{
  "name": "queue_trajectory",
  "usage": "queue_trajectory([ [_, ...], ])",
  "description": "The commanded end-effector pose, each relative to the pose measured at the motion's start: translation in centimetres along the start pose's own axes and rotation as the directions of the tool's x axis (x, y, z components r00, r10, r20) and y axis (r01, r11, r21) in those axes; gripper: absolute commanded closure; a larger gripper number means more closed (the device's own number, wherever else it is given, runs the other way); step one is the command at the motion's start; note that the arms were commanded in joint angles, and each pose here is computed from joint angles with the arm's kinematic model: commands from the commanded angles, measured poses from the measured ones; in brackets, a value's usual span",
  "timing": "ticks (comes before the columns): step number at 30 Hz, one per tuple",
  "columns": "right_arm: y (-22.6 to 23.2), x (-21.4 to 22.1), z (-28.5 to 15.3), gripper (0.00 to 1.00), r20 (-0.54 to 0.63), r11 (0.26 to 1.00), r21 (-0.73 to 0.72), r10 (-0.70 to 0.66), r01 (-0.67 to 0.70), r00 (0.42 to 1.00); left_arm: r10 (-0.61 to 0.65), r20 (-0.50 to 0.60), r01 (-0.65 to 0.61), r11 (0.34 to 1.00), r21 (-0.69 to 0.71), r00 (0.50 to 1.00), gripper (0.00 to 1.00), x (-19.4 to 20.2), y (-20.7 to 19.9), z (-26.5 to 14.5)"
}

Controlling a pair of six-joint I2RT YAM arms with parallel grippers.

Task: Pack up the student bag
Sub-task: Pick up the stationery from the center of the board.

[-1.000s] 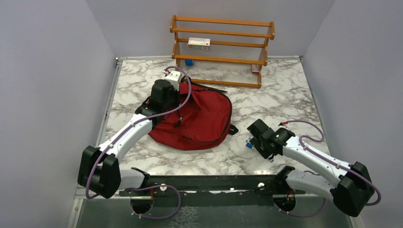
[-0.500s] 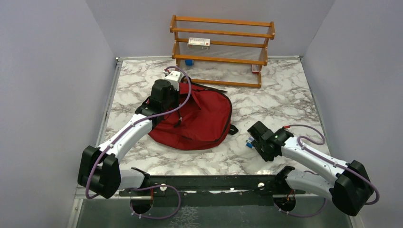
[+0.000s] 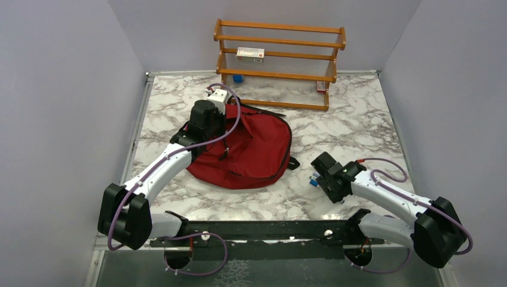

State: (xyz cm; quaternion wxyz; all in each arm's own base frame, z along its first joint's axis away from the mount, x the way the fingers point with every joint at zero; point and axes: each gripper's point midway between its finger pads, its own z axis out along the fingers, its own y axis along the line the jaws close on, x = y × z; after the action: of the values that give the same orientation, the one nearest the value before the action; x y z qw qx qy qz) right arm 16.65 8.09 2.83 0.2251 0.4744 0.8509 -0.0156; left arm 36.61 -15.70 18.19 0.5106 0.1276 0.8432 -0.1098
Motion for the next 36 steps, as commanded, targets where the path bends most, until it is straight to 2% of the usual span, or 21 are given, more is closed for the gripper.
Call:
queue_trajectory([
  [1,-0.5,0.2,0.8,0.40,0.000,1.000,0.015,0.004,-0.004,1.000,0.006,0.057,-0.005,1.000,-0.016,0.998,1.00,-2.0,0.4,-0.1],
  [23,-1.8,2.1,2.5,0.55,-0.067,0.998,0.029,-0.062,0.064,0.996,0.008,0.061,-0.007,1.000,-0.018,0.998,1.00,-2.1,0.4,-0.3],
  [36,-1.3,2.0,3.3,0.56,-0.044,0.991,0.040,-0.129,0.130,0.991,0.013,0.062,-0.011,1.000,-0.027,0.998,1.00,-2.2,0.6,-0.3],
])
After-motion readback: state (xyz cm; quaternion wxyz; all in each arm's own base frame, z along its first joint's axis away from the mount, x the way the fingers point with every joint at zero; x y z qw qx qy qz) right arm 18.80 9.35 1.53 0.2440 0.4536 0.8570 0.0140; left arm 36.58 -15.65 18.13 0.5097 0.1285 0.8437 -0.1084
